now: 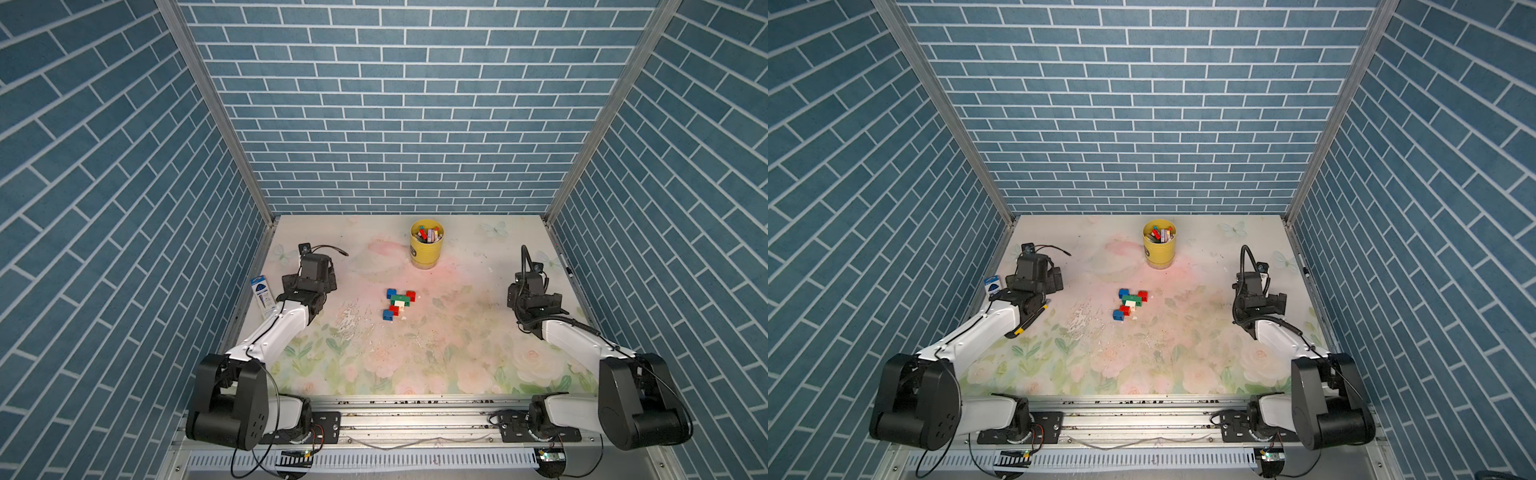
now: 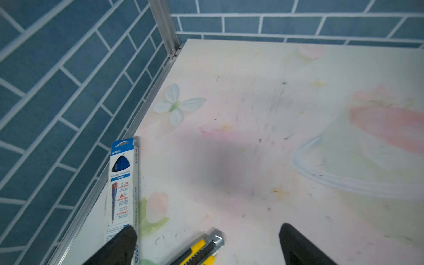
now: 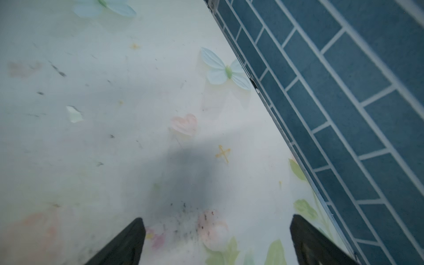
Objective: Assemble the letter y with lego
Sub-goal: Reset both arms
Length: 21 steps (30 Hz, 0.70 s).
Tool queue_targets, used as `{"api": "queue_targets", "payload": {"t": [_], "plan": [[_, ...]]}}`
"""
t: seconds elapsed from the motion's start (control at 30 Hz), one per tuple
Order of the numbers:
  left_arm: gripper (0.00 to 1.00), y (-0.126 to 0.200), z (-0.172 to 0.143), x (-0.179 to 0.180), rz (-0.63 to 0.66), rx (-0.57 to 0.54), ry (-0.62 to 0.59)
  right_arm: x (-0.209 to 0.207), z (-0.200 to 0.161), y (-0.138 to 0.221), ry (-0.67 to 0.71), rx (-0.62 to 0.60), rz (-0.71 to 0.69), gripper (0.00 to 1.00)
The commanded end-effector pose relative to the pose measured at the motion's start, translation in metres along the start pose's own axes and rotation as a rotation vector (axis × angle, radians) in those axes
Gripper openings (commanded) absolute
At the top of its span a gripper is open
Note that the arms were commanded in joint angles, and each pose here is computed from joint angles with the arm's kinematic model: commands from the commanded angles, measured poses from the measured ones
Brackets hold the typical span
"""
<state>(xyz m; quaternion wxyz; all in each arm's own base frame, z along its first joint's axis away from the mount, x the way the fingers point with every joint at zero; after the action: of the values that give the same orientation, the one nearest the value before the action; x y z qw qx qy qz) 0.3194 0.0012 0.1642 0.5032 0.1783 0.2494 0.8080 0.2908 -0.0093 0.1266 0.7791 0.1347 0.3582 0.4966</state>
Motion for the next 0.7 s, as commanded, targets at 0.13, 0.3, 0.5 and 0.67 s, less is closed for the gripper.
{"api": "queue_targets", "payload": {"t": [0.13,0.3,0.5,0.67], "plan": [[0.94,-0.021,-0.008,0.009,-0.040,-0.208,-0.029,-0.004,0.021,-0.009,-0.135,-0.379,0.076,0.99],[0.98,-0.033,-0.031,0.004,-0.151,-0.279,-0.039,0.002,0.012,-0.036,-0.146,-0.363,0.217,0.96],[0.99,-0.033,-0.031,0.005,-0.147,-0.259,-0.042,0.002,0.013,-0.035,-0.137,-0.344,0.194,0.99],[1.00,-0.033,-0.031,0.005,-0.147,-0.260,-0.042,0.004,0.014,-0.038,-0.136,-0.331,0.224,0.99]]}}
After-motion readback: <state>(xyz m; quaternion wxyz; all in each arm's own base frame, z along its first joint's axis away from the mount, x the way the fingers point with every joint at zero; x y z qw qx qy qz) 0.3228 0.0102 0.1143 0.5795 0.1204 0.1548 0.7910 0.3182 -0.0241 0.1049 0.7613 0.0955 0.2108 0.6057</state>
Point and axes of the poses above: each gripper's point midway between its finger pads, its own y axis back along the fingers, its own x axis along the line the jaws close on, z = x × y, the point moved 7 cm from there along y, back along the fingers, and after that the axes turned 9 degrees about y, right-handed, at the moved point
